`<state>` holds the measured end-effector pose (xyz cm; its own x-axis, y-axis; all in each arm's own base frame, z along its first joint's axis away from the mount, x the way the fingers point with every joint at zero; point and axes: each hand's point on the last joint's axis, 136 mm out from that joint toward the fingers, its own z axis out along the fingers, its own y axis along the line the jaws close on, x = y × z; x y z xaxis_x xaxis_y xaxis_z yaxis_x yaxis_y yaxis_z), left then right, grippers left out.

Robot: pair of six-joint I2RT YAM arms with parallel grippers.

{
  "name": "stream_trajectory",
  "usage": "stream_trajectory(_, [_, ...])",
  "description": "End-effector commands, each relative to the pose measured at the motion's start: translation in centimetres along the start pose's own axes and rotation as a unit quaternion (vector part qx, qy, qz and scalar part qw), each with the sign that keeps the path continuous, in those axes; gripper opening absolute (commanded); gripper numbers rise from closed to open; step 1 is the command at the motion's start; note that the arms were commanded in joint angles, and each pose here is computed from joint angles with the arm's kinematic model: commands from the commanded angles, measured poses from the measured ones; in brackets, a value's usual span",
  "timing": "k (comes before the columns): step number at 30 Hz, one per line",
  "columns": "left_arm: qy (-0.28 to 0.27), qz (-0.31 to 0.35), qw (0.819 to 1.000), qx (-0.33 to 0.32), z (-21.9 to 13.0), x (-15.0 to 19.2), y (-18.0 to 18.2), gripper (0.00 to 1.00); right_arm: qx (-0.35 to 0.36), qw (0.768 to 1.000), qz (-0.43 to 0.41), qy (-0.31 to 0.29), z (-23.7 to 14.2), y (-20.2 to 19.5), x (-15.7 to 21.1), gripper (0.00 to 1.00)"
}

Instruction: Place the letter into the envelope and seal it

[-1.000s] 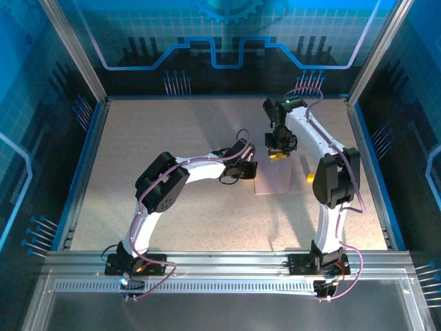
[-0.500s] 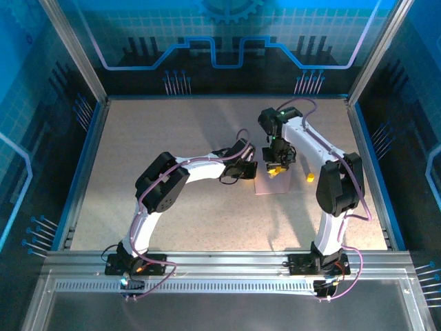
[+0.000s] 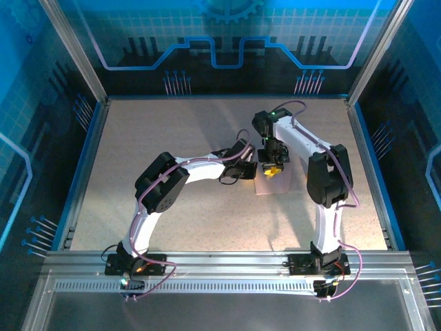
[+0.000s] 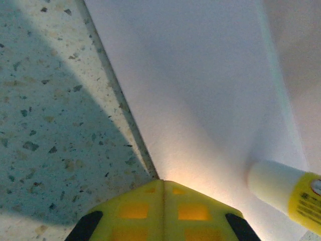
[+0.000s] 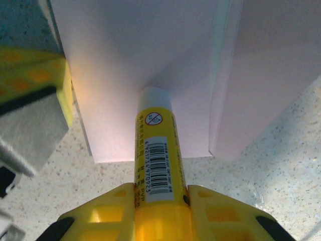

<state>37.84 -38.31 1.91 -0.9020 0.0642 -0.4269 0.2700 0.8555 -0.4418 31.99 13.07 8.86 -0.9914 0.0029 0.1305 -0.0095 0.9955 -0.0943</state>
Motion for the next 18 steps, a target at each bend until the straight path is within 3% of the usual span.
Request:
stream_trajectory(1, [0.029, 0.012, 0.999, -0.019, -0.1, 2.0, 1.0, 0.0, 0.019, 1.0, -0.007, 0.005, 0.0, -0.1, -0.5, 0.06])
stream_trajectory(18, [0.039, 0.019, 0.999, -0.027, 0.3, 2.7, 1.6, 0.0, 0.021, 1.0, 0.006, 0.019, 2.4, -0.3, -4.6, 0.05])
